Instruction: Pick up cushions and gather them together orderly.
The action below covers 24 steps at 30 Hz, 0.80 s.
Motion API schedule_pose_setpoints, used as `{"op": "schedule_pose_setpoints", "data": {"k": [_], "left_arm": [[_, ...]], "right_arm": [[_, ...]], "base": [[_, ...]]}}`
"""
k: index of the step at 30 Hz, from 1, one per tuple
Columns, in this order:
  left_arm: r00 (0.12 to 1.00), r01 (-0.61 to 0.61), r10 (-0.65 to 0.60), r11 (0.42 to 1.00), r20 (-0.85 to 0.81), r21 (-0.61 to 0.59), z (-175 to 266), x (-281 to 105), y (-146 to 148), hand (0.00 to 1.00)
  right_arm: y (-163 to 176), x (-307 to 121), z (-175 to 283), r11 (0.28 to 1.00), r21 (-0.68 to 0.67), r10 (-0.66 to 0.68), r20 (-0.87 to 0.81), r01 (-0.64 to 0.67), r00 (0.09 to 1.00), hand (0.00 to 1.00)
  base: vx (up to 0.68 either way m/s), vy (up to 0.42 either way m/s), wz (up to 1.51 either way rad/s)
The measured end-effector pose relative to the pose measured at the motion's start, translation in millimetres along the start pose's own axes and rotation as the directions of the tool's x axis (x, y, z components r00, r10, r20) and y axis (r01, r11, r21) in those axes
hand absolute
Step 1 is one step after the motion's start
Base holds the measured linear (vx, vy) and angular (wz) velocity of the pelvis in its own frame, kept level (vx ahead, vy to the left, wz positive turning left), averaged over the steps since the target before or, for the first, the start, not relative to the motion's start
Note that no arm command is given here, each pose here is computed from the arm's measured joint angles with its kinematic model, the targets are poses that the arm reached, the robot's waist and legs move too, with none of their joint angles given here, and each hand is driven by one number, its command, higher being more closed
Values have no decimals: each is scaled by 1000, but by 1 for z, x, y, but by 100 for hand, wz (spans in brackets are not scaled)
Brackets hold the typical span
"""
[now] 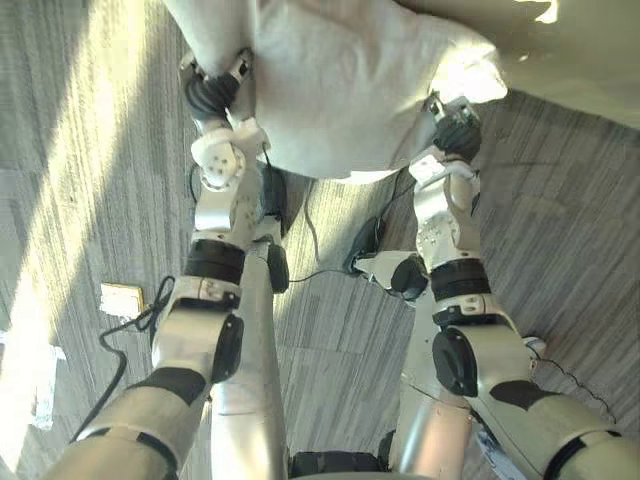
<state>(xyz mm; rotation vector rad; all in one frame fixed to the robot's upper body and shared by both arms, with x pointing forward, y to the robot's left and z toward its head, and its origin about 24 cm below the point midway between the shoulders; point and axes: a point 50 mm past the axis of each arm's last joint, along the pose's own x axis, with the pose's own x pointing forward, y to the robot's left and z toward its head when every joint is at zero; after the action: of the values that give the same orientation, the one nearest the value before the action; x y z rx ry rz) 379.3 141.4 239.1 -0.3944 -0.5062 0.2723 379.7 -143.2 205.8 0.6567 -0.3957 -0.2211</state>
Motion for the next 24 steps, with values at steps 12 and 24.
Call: {"op": "schedule_pose_setpoints", "data": {"k": [12, 24], "left_arm": [[990, -90, 86, 995, -109, -35, -48, -97, 55, 100], [948, -67, 92, 994, -304, 92, -78, -179, 98, 100]], "right_arm": [[-39, -92, -18, 999, 0, 52, 30, -52, 998, 100], [-97, -158, -50, 980, -188, 24, -191, -60, 981, 100]], "base": [[42, -4, 8], [175, -19, 13]]}}
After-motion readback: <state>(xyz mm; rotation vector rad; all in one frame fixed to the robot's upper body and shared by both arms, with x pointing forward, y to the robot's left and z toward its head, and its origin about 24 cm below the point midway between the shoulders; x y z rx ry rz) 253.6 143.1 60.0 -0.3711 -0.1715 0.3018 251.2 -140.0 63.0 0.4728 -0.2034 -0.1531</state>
